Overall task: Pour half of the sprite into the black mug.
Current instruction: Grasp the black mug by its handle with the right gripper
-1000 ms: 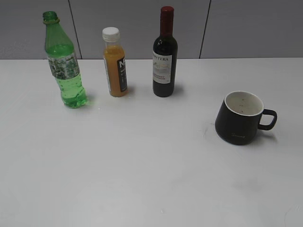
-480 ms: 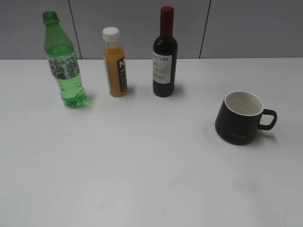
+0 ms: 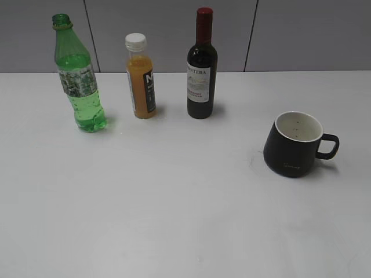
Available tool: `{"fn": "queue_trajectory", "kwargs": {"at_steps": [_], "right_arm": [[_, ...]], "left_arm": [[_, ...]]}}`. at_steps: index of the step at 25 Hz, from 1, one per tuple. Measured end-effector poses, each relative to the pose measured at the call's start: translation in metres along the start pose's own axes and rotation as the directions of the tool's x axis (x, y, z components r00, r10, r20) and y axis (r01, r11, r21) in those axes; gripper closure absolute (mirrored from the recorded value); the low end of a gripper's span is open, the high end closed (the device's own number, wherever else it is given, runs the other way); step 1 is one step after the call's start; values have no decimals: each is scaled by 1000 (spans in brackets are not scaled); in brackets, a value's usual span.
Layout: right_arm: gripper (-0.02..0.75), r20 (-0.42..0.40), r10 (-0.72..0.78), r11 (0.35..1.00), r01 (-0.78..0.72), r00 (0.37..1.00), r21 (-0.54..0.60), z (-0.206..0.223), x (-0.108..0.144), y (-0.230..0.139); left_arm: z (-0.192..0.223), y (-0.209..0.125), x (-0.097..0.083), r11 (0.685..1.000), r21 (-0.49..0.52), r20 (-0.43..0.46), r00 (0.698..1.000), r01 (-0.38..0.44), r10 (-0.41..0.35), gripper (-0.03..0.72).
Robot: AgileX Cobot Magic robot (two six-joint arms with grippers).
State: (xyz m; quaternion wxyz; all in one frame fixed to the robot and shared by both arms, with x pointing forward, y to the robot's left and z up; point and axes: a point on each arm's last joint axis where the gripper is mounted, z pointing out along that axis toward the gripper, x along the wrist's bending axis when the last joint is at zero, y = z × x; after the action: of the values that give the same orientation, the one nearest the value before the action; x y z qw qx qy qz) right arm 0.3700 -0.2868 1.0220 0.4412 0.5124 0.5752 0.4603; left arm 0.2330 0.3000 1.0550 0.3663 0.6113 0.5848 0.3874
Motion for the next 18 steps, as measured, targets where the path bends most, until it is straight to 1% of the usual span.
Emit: {"fn": "queue_trajectory", "kwargs": {"at_steps": [3, 5, 7, 12, 15, 18], "right_arm": [[108, 3, -26, 1000, 26, 1000, 10, 13, 1, -5], [93, -5, -30, 999, 30, 1000, 26, 22, 3, -8], [70, -10, -29, 1000, 29, 1000, 10, 31, 5, -10], [70, -34, -46, 998, 45, 998, -48, 52, 15, -14], [70, -36, -56, 998, 55, 998, -42, 63, 18, -21], [70, -22, -59, 997, 58, 998, -48, 70, 18, -27]], "left_arm": [[0, 0, 0, 1000, 0, 0, 1000, 0, 0, 162], [0, 0, 0, 1000, 0, 0, 1000, 0, 0, 162], [0, 0, 0, 1000, 0, 0, 1000, 0, 0, 162], [0, 0, 0, 1000, 0, 0, 1000, 0, 0, 162], [0, 0, 0, 1000, 0, 0, 1000, 0, 0, 162], [0, 0, 0, 1000, 0, 0, 1000, 0, 0, 162]]}}
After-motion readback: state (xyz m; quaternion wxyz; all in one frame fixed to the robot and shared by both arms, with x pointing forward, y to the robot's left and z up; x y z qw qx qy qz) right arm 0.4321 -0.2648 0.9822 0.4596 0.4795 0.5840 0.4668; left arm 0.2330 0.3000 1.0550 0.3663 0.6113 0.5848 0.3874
